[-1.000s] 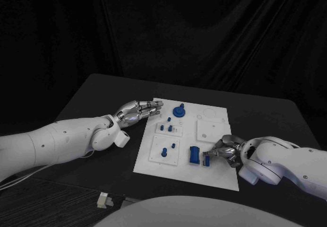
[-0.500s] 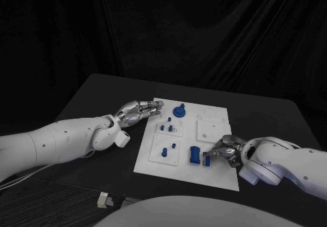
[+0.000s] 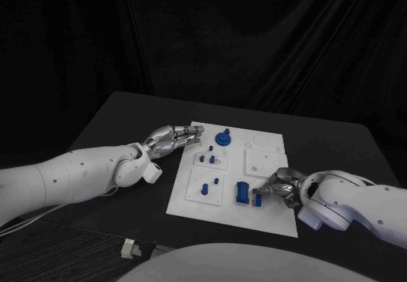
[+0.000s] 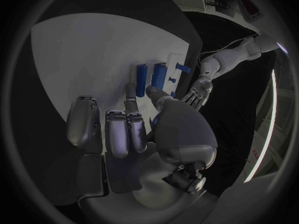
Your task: Assemble the parts on the task board
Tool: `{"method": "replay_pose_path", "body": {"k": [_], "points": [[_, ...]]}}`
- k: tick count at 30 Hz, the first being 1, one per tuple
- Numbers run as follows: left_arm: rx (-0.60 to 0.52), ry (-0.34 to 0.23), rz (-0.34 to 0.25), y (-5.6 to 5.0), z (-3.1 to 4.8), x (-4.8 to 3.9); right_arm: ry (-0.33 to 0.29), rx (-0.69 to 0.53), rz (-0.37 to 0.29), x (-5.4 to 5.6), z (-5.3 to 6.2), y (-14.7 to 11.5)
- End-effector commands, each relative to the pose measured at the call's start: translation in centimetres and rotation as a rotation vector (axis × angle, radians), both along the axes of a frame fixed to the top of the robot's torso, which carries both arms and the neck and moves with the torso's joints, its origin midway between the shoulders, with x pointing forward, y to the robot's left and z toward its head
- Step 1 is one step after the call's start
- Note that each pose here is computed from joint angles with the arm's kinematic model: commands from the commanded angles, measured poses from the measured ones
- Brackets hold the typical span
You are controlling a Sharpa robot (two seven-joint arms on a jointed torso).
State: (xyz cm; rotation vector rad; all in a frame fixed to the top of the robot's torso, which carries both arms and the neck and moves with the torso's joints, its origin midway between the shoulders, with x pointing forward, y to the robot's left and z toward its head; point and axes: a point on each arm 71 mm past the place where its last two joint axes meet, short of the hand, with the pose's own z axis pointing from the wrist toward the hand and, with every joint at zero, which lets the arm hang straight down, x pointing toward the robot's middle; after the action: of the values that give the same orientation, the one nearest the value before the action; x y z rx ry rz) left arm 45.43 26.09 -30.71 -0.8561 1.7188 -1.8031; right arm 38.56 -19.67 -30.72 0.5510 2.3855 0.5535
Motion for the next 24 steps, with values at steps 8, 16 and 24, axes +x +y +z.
{"method": "replay_pose_path", "body": {"k": [8, 16, 24], "points": [[-0.019, 0.004, -0.008, -0.2, 0.02, -0.06, -0.005, -0.009, -0.005, -0.1, 0.0, -0.1], [-0.019, 0.006, -0.009, -0.2, 0.00, -0.08, -0.013, -0.005, -0.011, -0.1, 0.0, -0.2], [-0.020, 0.004, -0.007, -0.1, 0.03, -0.11, -0.148, 0.052, -0.025, -0.1, 1.2, -0.5]]}}
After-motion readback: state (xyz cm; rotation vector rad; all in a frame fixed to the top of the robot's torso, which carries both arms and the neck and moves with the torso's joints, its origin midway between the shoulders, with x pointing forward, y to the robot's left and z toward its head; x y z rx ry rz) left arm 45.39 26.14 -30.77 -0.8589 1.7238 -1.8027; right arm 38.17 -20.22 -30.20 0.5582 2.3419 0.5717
